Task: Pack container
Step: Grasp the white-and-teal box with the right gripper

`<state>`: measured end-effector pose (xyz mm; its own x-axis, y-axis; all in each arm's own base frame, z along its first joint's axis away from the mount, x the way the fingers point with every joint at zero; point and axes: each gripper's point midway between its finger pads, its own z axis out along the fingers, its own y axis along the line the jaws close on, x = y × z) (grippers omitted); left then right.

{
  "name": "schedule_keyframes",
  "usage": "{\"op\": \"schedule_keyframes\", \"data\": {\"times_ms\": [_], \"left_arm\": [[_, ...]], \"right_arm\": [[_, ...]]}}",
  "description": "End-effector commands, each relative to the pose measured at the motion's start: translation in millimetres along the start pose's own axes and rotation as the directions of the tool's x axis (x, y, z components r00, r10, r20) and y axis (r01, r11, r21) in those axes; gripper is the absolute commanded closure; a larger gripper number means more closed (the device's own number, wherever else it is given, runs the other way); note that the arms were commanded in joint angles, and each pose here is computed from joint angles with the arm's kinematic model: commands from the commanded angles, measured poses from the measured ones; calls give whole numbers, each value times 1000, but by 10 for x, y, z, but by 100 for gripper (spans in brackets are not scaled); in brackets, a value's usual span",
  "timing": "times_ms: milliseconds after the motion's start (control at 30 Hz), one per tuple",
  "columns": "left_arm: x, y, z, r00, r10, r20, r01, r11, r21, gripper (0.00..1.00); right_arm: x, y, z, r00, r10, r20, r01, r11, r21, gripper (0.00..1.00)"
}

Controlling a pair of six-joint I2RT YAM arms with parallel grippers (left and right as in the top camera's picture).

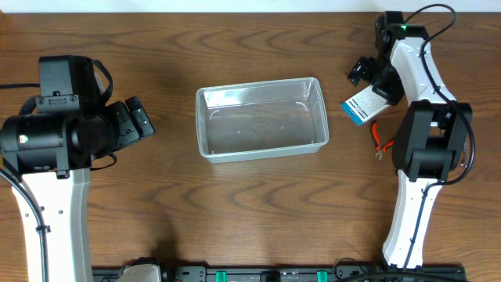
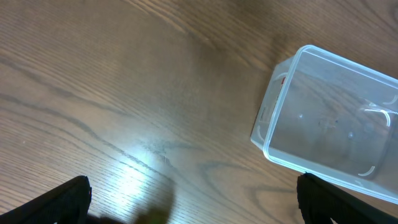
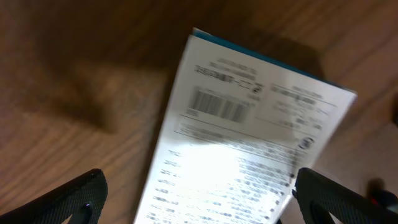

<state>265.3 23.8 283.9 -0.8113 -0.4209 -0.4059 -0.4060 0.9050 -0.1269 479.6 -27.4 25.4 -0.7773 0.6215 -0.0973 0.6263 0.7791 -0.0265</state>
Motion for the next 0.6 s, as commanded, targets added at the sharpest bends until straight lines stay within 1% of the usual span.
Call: {"op": "schedule_keyframes", "data": {"times_ms": [0,233,567], "left_arm": [[14,20,20,1000,15,-7,-15,1000,-14,2],[13,20,20,1000,15,-7,-15,1000,-14,2],[14,19,20,1000,15,-7,-15,1000,-13,2]], "right_arm": [[-55,-84,-124,997,61,37,-62,998,33,1],[-38,-220,-74,996,90,15,-91,994,61,1],[93,-217,218,997,78,-11,-77,995,61,1]]}}
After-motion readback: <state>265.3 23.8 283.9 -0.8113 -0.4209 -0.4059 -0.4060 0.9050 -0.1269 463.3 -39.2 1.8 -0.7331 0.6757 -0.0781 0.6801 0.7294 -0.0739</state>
